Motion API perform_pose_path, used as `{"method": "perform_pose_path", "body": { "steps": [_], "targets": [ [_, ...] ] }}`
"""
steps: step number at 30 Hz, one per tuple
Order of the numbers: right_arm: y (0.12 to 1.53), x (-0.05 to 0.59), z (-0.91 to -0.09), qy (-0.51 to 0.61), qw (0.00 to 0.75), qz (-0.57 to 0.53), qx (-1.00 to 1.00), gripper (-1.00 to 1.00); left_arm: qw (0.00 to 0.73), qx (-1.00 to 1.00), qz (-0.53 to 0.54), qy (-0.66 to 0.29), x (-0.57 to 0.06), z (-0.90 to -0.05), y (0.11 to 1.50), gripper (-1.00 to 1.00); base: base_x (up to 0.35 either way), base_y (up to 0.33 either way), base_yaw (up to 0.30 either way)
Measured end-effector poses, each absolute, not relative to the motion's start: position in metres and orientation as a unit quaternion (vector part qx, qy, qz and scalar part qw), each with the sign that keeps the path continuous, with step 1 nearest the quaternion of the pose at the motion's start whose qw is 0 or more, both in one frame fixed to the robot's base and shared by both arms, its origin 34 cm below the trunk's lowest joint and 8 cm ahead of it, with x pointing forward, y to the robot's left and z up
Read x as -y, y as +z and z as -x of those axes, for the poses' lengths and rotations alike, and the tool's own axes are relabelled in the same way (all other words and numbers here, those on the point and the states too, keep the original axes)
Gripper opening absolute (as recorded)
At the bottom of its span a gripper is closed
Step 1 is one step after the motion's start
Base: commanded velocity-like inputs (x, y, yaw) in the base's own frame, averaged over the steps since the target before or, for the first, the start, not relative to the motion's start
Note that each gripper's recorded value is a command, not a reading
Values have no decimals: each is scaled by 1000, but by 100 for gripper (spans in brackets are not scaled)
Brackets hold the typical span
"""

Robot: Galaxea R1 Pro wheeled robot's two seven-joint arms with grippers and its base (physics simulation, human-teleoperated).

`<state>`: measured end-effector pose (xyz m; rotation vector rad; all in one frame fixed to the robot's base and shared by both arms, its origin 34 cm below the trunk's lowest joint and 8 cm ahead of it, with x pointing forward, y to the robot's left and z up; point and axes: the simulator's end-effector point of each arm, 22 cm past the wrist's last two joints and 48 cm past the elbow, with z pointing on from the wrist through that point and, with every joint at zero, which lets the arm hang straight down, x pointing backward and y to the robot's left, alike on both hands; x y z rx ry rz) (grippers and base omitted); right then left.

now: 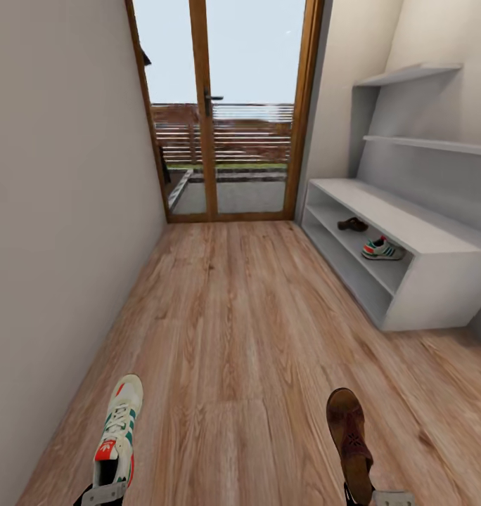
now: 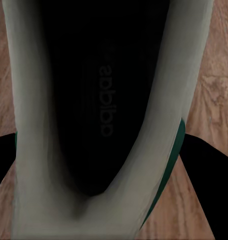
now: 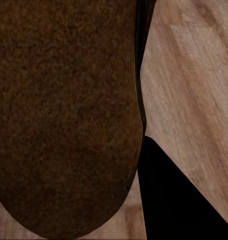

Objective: Pick up the two gym shoes and the two sandals from the corridor floor and place them onto the hallstand (shoe rack) in the corridor, making sure they are on the rack and not on the floor. Arrange them so the two gym shoes are next to each other and the two sandals are next to each other.

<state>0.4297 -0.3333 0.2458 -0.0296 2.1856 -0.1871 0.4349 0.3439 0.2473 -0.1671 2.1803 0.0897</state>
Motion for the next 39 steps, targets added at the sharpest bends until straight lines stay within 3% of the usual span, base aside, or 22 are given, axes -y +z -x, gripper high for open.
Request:
{"method": "perform_pose_path", "body": {
  "steps": [39],
  "targets": [
    [245, 333, -428, -76, 454, 12, -887, -100, 459, -885, 68, 36, -344, -435, 247, -100, 338, 25, 0]
  ]
}}
